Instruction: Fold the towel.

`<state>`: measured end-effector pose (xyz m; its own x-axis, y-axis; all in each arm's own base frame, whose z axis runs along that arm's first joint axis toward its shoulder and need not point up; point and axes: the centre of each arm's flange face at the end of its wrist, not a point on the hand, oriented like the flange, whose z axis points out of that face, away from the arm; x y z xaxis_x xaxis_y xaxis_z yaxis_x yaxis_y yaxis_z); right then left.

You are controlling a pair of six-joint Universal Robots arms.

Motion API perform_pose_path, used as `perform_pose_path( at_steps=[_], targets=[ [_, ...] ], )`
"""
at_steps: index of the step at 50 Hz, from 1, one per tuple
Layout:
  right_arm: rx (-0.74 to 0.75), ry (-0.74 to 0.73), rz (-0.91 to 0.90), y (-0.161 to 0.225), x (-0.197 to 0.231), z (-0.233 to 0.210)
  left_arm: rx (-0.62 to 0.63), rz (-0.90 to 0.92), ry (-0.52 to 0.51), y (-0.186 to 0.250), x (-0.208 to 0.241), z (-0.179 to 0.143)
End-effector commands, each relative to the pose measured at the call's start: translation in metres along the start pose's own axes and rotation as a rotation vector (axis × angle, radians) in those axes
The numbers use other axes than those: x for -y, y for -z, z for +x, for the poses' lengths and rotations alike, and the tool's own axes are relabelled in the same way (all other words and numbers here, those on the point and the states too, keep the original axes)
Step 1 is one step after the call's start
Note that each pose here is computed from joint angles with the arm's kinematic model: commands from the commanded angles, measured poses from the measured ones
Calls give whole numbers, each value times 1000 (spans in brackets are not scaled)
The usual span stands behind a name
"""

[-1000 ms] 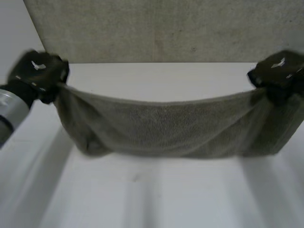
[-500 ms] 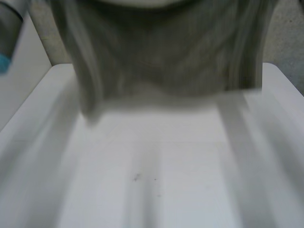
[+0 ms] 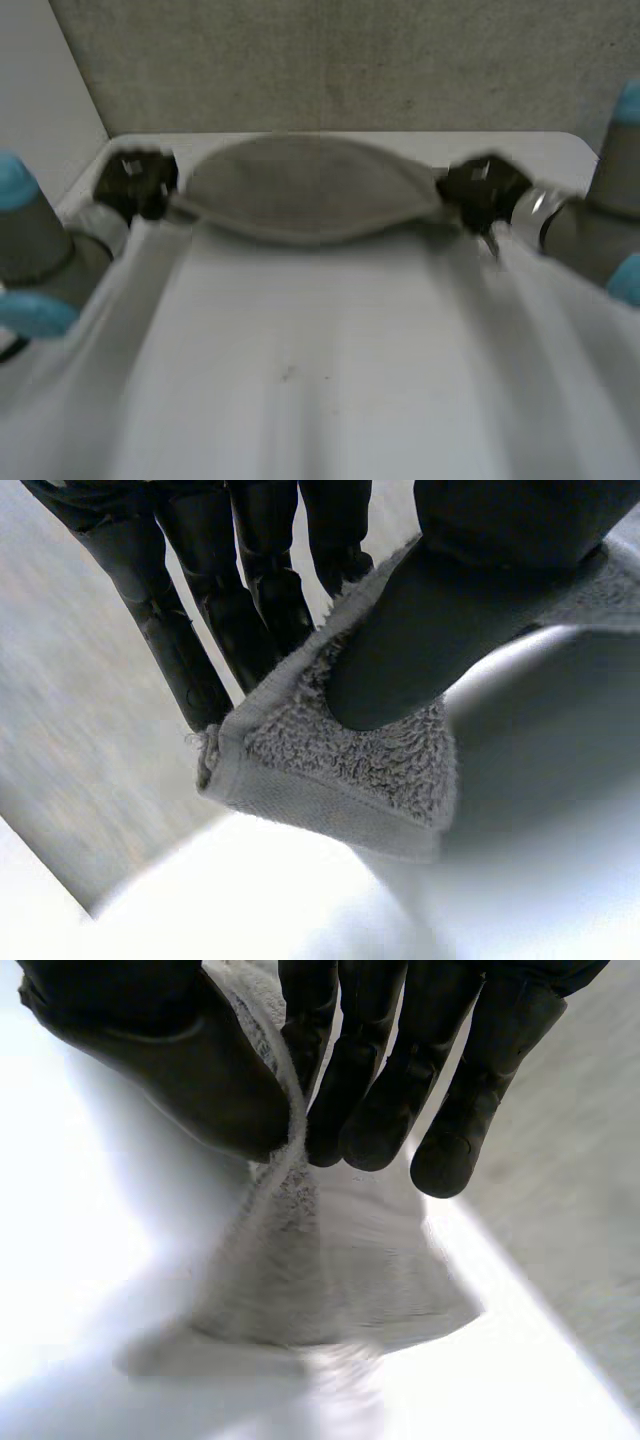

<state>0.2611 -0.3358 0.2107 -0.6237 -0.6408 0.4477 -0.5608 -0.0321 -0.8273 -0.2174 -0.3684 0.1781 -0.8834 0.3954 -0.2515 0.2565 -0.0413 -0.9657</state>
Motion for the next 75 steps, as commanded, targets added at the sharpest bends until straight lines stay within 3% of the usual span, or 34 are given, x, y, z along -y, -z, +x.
perform_pose_path(
  at_steps=[1, 6, 12, 21, 24, 27, 31, 37, 46, 55, 66, 75],
  targets=[
    [66, 100, -131, -1, -64, -42, -86, -137, -105, 27, -67, 27],
    [32, 136, -184, 11, -68, -39, -106, -158, -199, 37, -69, 30],
    [-67, 165, -113, 50, -29, -21, -42, -82, -261, 47, -30, 10],
    [-97, 155, -157, 93, -14, -5, -2, -106, -254, 76, -1, -7],
    [-86, 156, -248, 113, -16, 8, -29, -129, -243, 95, 10, -5],
    [32, 228, -405, 140, -27, 17, -83, -151, -224, 119, 22, 2],
    [65, 259, -407, 143, -23, 21, -140, -166, -199, 140, 32, 10],
    [12, 228, -344, 121, -18, 43, -149, -166, -201, 129, 25, 8],
    [40, 170, -350, 55, -41, 51, -203, -202, -270, 59, -23, 6],
    [-126, 180, -203, -13, -45, 57, -194, -131, -312, -18, -41, 10],
    [-248, 239, -130, -53, -65, 58, -172, -27, -357, -63, -40, 20],
    [-289, 250, -169, -71, -83, 59, -133, -14, -371, -80, -47, 22]
  ],
)
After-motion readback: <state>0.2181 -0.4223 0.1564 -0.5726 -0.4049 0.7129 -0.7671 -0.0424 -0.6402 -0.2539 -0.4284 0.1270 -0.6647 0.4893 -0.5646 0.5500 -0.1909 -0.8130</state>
